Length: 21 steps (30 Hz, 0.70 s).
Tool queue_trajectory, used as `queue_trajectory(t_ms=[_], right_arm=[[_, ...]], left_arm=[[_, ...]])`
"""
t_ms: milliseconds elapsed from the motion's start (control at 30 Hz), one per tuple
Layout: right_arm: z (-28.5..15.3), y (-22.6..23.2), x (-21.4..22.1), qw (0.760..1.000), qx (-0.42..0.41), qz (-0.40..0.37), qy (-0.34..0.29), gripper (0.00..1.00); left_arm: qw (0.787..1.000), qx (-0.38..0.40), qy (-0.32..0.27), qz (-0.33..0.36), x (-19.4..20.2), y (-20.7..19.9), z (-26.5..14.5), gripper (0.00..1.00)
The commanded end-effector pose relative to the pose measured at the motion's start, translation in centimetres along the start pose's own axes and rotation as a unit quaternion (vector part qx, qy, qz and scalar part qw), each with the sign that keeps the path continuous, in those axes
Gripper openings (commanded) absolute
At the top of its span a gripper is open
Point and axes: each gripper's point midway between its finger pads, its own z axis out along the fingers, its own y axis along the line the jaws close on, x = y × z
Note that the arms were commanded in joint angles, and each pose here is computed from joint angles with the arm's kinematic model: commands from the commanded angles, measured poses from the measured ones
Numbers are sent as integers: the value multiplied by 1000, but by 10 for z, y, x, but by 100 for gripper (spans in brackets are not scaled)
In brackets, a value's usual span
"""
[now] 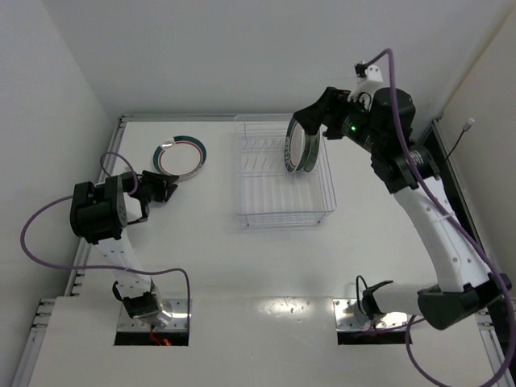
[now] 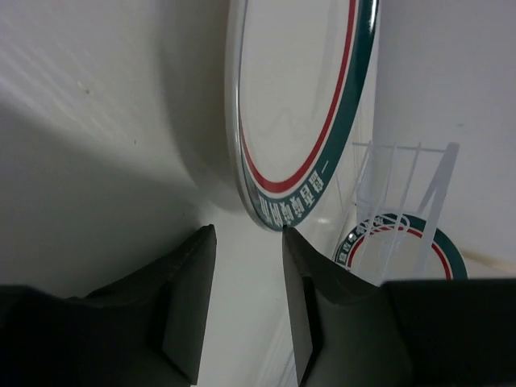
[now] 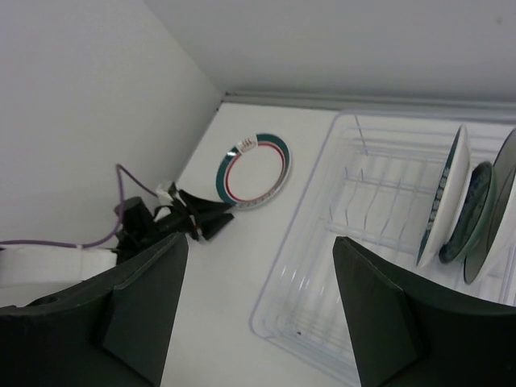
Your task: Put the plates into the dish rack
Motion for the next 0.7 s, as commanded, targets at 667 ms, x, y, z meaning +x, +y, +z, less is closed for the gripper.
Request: queue_trajectory(t_ms=[667], right_arm=[[-27, 6, -10, 998, -14, 22, -64, 70]], left_arm=[[998, 14, 63, 29, -14, -50, 5, 0]])
